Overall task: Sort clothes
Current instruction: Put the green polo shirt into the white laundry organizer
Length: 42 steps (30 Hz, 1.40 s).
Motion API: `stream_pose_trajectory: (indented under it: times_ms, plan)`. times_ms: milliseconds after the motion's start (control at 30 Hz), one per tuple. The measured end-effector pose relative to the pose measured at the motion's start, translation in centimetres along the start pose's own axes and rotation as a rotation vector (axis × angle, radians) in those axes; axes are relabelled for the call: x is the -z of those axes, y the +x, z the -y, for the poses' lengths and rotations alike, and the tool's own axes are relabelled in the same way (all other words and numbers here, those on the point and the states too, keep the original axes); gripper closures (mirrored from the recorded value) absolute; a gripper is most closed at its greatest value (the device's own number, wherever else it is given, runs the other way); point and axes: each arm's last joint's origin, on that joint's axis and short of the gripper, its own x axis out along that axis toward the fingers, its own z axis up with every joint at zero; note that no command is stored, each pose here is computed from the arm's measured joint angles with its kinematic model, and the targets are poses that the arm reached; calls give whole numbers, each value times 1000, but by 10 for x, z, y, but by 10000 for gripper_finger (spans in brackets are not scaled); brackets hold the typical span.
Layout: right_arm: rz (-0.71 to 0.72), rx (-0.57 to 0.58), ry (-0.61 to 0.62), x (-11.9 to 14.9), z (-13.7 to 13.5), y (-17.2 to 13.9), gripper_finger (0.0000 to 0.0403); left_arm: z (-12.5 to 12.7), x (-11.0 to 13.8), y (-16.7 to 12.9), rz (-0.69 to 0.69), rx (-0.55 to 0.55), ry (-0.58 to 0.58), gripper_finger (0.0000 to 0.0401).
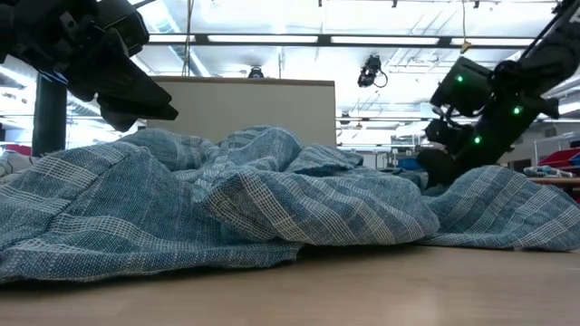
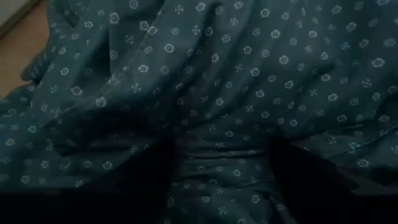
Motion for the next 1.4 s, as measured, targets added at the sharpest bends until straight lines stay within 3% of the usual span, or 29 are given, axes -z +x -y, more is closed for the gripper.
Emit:
stream_pose_trajectory:
  times_ms: [100, 233, 300, 400, 567, 800, 1100, 1400]
  plan:
    - [-10, -7, -4, 5, -5, 5, 185, 0, 0, 0, -1, -1, 1, 249]
    - [19, -60, -28, 8, -14, 2, 341, 0, 0, 0, 2, 1, -2, 249]
    - [37, -116, -52, 5, -18, -3, 376, 0, 0, 0, 1, 0, -1, 249]
    - [58, -135, -123, -8, -23, -13, 376, 0, 0, 0, 3, 1, -2, 249]
    - [137, -130, -160, -61, -35, -48, 376, 0, 0, 0, 3, 1, -8, 249]
    - [304, -70, -235, -138, -46, -128, 376, 0, 0, 0, 1, 0, -8, 249]
    - [596, -113, -290, -226, -57, -218, 376, 0, -1, 0, 4, 2, -9, 249]
    - [753, -81, -365, -306, -94, -244, 376, 1, -1, 0, 10, 5, -8, 249]
